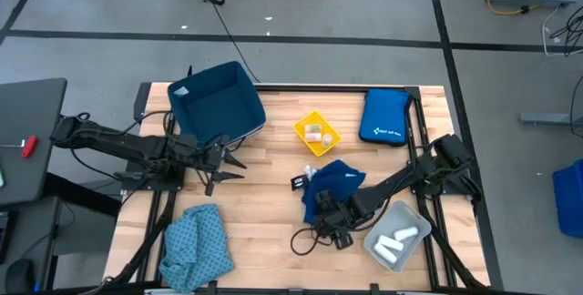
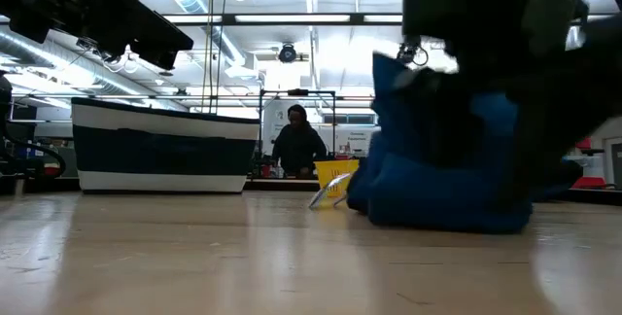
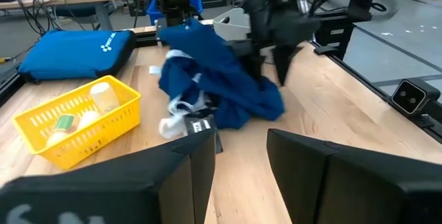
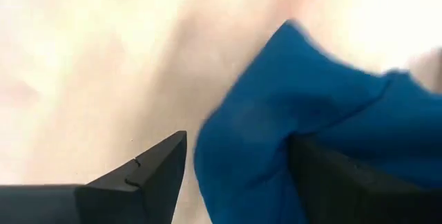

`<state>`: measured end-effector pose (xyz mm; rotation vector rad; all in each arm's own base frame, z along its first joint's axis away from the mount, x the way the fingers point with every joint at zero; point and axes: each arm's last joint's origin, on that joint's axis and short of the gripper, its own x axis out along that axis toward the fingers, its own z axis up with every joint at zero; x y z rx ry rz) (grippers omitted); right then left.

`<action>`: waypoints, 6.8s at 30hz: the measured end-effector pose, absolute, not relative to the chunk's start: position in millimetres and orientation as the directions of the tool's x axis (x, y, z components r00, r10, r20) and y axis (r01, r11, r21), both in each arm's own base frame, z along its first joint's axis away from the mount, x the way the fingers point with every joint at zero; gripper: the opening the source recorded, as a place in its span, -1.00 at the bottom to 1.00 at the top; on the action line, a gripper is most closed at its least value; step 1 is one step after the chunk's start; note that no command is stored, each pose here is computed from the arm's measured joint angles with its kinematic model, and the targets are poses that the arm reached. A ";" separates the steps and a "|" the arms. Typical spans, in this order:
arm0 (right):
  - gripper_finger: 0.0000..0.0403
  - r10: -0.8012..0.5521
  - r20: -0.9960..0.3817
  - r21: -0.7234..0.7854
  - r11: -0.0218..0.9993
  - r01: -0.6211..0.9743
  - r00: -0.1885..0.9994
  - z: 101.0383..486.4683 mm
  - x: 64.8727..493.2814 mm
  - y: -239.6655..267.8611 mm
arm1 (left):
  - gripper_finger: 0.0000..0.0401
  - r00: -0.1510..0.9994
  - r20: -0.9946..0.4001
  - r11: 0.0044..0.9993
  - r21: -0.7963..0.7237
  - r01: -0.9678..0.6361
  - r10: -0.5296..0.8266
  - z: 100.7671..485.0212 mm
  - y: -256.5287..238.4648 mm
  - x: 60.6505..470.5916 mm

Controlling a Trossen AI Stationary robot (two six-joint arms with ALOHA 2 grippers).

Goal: Pick & place medical supplies in basket/bin
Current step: Put the dark blue patient gown into the blue bin

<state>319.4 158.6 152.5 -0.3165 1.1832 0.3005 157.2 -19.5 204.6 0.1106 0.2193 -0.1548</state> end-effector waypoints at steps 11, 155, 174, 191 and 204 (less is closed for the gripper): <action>0.09 0.177 -0.805 -0.146 0.866 -0.478 0.567 201.3 353.6 175.7 | -0.33 0.966 -0.217 0.982 0.095 0.162 -0.138 205.3 -19.4 157.4; -0.81 0.314 -0.810 0.225 0.947 -0.230 0.496 153.1 398.3 129.1 | -0.33 0.977 -0.090 0.976 0.088 0.201 -0.193 221.4 -19.7 146.8; -0.81 0.167 -0.461 -0.104 0.965 -0.240 0.871 238.2 411.4 112.3 | -0.33 0.994 0.050 0.992 0.086 0.095 -0.099 237.0 -10.6 93.9; -0.81 -0.060 0.018 -0.294 0.954 0.063 0.998 341.9 396.8 34.7 | -0.33 0.985 0.114 0.989 0.089 0.121 -0.131 240.2 -9.9 79.9; -0.81 -0.064 0.286 -0.248 0.959 0.138 0.956 359.5 398.4 -48.5 | -0.33 0.985 0.118 0.987 0.121 0.110 -0.125 240.7 -9.7 79.2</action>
